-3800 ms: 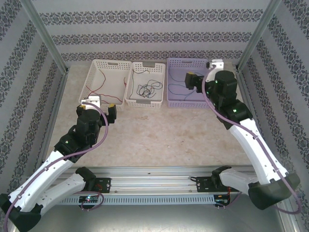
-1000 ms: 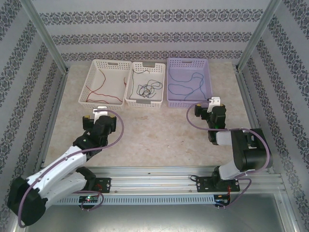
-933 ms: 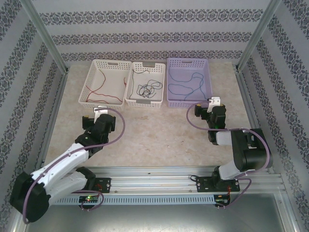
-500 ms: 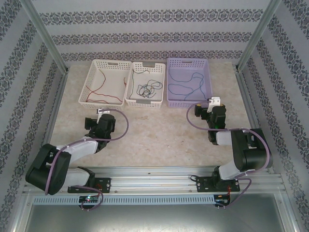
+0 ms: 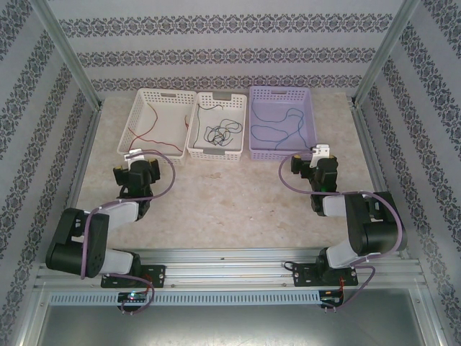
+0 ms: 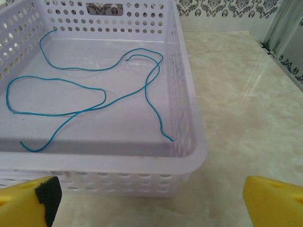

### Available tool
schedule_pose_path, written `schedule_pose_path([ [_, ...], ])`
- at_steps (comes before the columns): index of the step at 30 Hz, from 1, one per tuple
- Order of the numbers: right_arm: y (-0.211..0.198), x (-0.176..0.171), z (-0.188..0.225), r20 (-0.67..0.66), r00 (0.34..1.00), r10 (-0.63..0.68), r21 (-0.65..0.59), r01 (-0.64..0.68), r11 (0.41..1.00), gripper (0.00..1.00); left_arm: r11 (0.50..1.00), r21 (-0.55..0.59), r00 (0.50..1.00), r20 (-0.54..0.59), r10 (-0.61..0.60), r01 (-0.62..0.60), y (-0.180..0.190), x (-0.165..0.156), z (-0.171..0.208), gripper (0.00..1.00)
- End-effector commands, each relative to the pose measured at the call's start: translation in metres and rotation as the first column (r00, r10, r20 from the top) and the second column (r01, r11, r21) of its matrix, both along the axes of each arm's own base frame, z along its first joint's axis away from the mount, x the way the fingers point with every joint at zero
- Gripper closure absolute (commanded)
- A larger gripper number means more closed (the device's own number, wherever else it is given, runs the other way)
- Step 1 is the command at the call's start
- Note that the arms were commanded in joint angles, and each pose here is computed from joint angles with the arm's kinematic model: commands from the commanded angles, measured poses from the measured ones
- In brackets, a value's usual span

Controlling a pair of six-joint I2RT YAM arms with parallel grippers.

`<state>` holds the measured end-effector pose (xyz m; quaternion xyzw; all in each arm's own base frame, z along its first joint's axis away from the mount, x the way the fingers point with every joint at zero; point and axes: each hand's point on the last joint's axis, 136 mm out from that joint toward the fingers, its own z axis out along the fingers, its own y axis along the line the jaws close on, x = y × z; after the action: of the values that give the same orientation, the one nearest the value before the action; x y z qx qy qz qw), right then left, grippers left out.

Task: Untangle the cables

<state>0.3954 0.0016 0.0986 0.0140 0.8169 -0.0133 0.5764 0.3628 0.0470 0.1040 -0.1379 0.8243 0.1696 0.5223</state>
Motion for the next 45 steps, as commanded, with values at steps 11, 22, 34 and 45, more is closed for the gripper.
schedule_pose_path([
  [11, -0.001, 0.002, 0.007, 0.028, 1.000, 0.004, 0.007, -0.004, 1.000, 0.02, 0.987, 0.007, 0.982, 0.102, -0.158, 0.159, -0.016, 0.025, 0.001, 0.00],
  [22, -0.001, 0.002, 0.007, 0.028, 1.000, 0.007, 0.013, -0.007, 1.000, 0.02, 0.969, -0.051, 0.966, 0.107, -0.236, 0.242, -0.020, 0.034, -0.015, 0.00],
  [34, -0.001, 0.002, 0.007, 0.027, 1.000, 0.010, 0.014, -0.010, 1.000, 0.02, 0.971, -0.042, 0.966, 0.115, -0.231, 0.237, -0.019, 0.032, -0.014, 0.00],
  [45, -0.001, 0.002, 0.007, 0.029, 1.000, 0.008, 0.014, -0.009, 1.000, 0.02, 0.960, -0.038, 0.954, 0.130, -0.271, 0.278, -0.025, 0.030, -0.013, 0.00],
])
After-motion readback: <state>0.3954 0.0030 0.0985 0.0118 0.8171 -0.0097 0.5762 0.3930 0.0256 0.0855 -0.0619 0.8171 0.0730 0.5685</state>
